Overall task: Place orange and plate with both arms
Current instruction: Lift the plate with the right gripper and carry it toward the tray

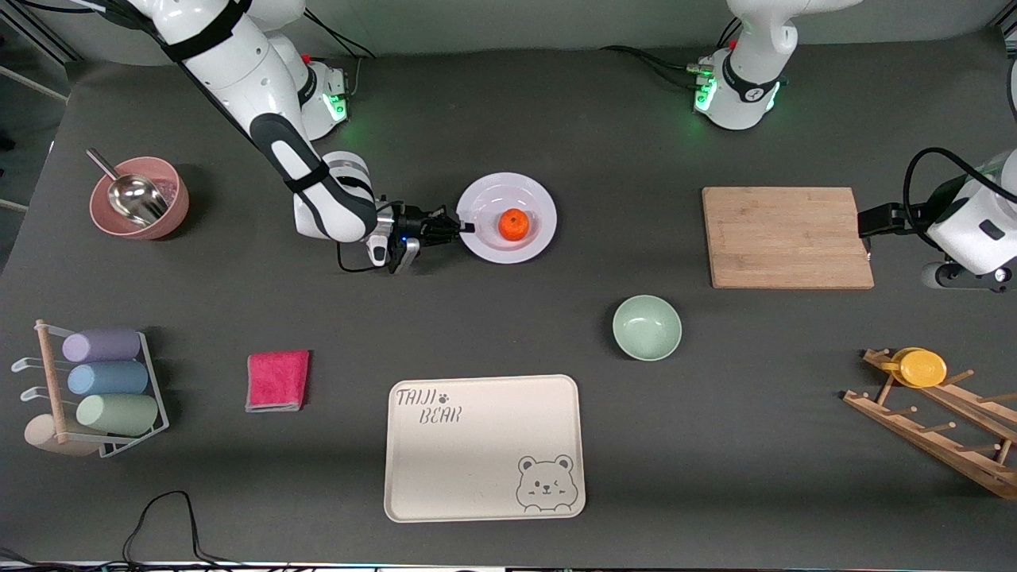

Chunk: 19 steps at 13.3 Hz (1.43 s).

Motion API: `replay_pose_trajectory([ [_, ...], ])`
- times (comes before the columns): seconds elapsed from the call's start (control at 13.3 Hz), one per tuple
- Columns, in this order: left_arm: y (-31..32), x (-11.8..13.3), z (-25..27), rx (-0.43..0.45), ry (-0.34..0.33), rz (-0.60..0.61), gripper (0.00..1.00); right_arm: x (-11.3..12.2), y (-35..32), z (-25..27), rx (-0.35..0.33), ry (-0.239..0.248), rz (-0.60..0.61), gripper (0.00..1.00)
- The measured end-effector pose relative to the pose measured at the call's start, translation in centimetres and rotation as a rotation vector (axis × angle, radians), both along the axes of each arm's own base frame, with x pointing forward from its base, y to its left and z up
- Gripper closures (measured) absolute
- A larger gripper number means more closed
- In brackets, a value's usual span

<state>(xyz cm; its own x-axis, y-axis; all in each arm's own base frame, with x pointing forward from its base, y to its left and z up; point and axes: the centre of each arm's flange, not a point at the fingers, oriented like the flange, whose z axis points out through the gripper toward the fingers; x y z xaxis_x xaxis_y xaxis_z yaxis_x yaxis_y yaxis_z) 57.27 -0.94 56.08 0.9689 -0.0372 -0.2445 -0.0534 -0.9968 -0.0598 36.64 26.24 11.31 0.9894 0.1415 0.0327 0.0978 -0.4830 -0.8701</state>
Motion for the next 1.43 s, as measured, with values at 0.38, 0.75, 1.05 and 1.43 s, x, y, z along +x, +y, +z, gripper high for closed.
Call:
replay_pose_trajectory([
  [0.38, -0.6, 0.0, 0.0, 0.001, 0.0, -0.01, 0.0, 1.2, 0.3, 0.7, -0.004, 0.034, -0.047, 0.93],
  [0.75, -0.6, 0.4, -0.6, 0.001, -0.004, -0.013, 0.0, 3.2, 0.9, 2.7, 0.012, 0.051, -0.095, 0.93],
  [1.05, -0.5, 0.8, -1.2, 0.014, 0.002, -0.015, 0.0, 6.3, 1.6, 6.1, 0.044, 0.057, -0.158, 0.93],
  [1.43, -0.4, 0.8, -1.3, 0.019, 0.002, -0.016, 0.0, 13.8, 3.4, 13.3, 0.135, 0.059, -0.266, 0.93],
])
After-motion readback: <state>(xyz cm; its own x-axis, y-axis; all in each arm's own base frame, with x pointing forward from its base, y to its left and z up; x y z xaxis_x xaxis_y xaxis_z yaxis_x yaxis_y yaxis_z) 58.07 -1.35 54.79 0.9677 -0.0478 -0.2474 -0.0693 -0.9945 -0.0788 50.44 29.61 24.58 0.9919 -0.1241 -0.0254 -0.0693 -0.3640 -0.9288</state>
